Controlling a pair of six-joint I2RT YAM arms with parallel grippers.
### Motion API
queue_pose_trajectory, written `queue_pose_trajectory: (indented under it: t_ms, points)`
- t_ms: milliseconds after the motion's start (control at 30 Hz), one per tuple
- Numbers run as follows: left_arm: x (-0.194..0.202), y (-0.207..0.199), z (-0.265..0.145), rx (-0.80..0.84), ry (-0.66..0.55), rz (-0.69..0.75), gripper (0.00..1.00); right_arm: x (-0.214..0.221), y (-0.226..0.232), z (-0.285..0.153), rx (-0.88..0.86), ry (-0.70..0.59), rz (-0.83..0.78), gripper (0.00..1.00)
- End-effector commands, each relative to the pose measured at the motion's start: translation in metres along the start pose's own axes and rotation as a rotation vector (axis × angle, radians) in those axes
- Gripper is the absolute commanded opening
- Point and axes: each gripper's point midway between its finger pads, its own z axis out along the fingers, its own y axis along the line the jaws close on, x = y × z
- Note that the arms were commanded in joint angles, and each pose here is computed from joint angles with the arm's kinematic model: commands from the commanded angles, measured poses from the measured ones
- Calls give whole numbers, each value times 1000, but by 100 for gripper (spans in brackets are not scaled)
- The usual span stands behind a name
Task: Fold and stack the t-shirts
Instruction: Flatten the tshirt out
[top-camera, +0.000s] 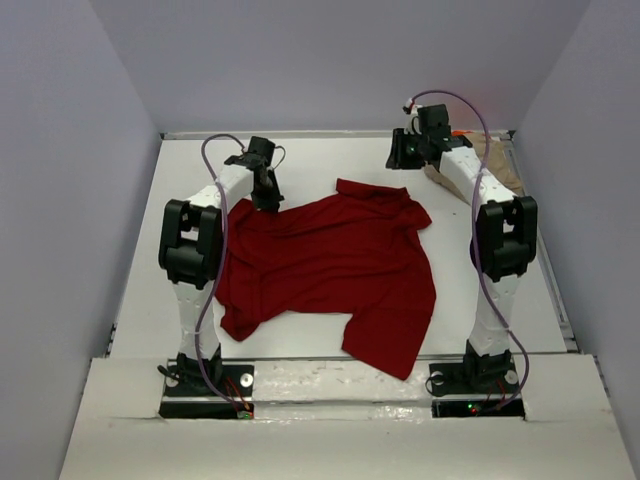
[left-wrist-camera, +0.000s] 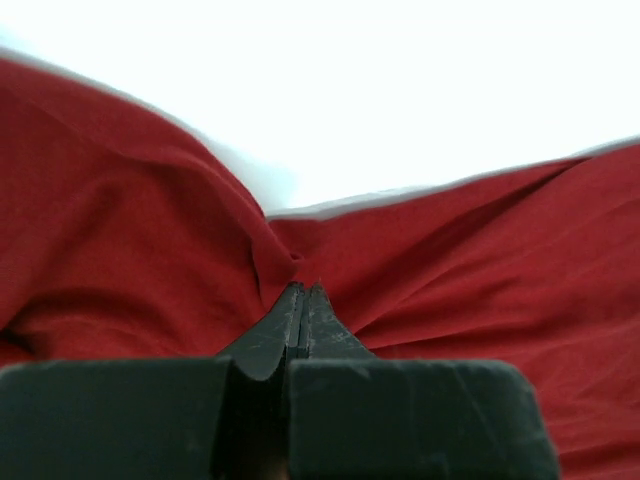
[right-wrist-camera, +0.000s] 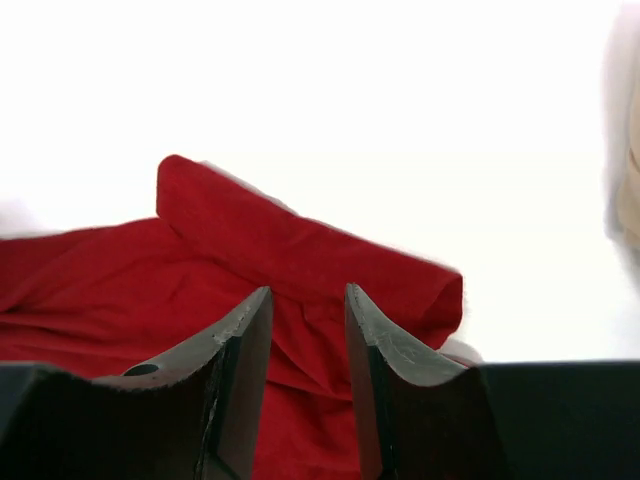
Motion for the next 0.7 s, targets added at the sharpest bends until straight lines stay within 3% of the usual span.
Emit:
queue_pose_trajectory:
  t_ms: [0,567,667]
  points:
    - [-16,3,-14,-28,-34,24,0,14,-2,3,-5,59,5,41]
    - [-40,-4,-28,-44,-104,29,0,67,3,15,-72,149,79,38]
    - [-44,-5,-32,-38,-123,34,15,76,5,21,-94,161,99,36]
